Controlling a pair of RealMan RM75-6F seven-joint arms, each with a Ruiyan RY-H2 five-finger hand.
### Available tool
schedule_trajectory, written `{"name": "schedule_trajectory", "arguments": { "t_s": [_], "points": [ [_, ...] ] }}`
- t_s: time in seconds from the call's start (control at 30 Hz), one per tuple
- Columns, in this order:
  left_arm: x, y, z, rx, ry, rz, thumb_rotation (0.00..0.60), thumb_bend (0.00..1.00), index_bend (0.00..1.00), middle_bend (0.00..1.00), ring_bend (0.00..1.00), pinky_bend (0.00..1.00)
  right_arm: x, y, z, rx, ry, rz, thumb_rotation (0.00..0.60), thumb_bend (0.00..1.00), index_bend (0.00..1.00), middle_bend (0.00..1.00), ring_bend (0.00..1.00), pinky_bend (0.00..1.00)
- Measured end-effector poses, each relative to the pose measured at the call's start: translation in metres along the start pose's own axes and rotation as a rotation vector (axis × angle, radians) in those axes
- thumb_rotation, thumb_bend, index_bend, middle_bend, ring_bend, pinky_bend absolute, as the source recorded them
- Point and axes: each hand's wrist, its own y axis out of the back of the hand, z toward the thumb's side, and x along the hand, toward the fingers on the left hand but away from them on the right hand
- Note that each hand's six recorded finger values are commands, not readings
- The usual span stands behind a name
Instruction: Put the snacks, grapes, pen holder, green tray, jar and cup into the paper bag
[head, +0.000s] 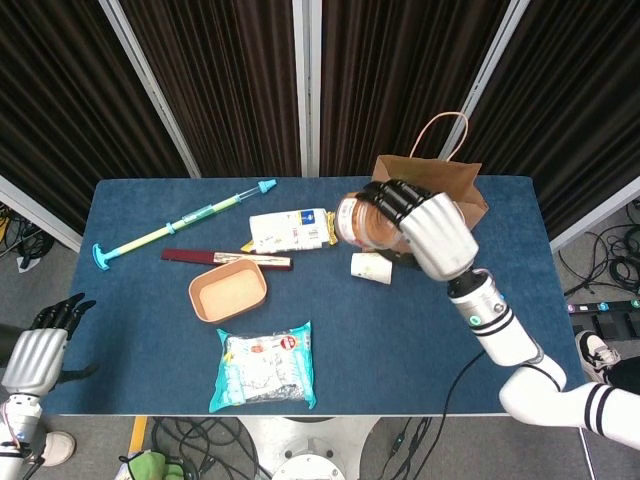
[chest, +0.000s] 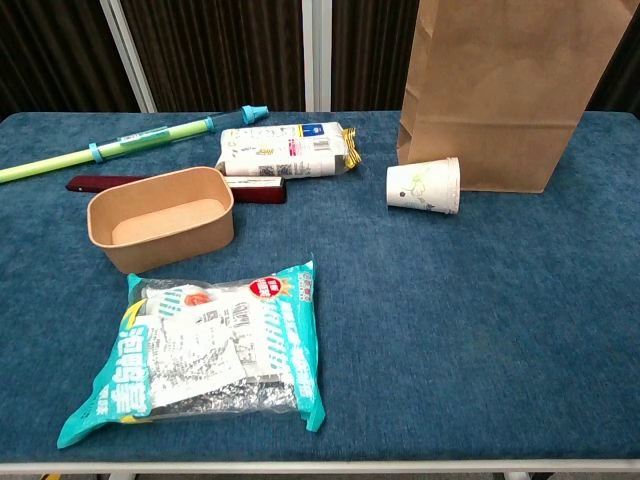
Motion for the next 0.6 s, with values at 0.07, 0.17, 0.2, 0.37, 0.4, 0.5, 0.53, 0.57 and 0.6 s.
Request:
{"name": "schedule_trajectory", "arguments": {
  "t_s": [0.07, 0.17, 0.2, 0.37, 0.4, 0.5, 0.53, 0.57, 0.6],
  "points": [
    [0.001, 0.001, 0.001, 0.000, -0.003, 0.002, 0.600, 0.04, 0.20, 0.17, 0.13, 0.14, -0.003, 0.009, -0.015, 0.005, -0.061, -0.014, 0.600, 0.21, 0.50, 0.45, 0.35, 0.60],
    [0.002, 0.000, 0.002, 0.000, -0.009, 0.002, 0.600, 0.04, 0.20, 0.17, 0.13, 0.14, -0.006, 0.017, -0.040, 0.007, -0.162, -0.020, 0.600, 0.21, 0.50, 0.45, 0.35, 0.60],
    [0.002, 0.000, 0.003, 0.000, -0.012, 0.001, 0.600, 0.04, 0.20, 0.17, 0.13, 0.14, -0.007, 0.018, -0.049, 0.009, -0.194, -0.020, 0.600, 0.21, 0.50, 0.45, 0.35, 0.60],
    [0.000, -0.001, 0.001, -0.003, -0.004, -0.004, 0.600, 0.04, 0.20, 0.18, 0.13, 0.14, -0.007, 0.015, -0.100, 0.042, -0.374, 0.014, 0.600, 0.21, 0.46, 0.44, 0.35, 0.59],
    [0.000, -0.001, 0.001, -0.003, -0.001, -0.004, 0.600, 0.04, 0.20, 0.17, 0.13, 0.14, -0.006, 0.013, -0.108, 0.051, -0.399, 0.028, 0.600, 0.21, 0.45, 0.44, 0.34, 0.59],
    [-0.001, -0.002, 0.001, -0.004, 0.000, -0.007, 0.600, 0.04, 0.20, 0.17, 0.13, 0.14, -0.006, 0.003, -0.129, 0.083, -0.463, 0.078, 0.600, 0.21, 0.44, 0.43, 0.34, 0.57],
    [-0.001, -0.002, 0.001, -0.004, 0.001, -0.008, 0.600, 0.04, 0.20, 0.17, 0.13, 0.14, -0.006, -0.001, -0.133, 0.091, -0.475, 0.092, 0.600, 0.21, 0.43, 0.43, 0.34, 0.56],
    [-0.001, -0.002, 0.001, -0.004, 0.001, -0.008, 0.600, 0.04, 0.20, 0.17, 0.13, 0.14, -0.006, -0.005, -0.138, 0.097, -0.489, 0.109, 0.600, 0.21, 0.43, 0.42, 0.34, 0.56],
    [-0.001, -0.003, 0.001, -0.005, 0.001, -0.009, 0.600, 0.04, 0.20, 0.17, 0.13, 0.14, -0.005, -0.010, -0.140, 0.101, -0.498, 0.122, 0.600, 0.21, 0.42, 0.42, 0.33, 0.56]
  ]
}}
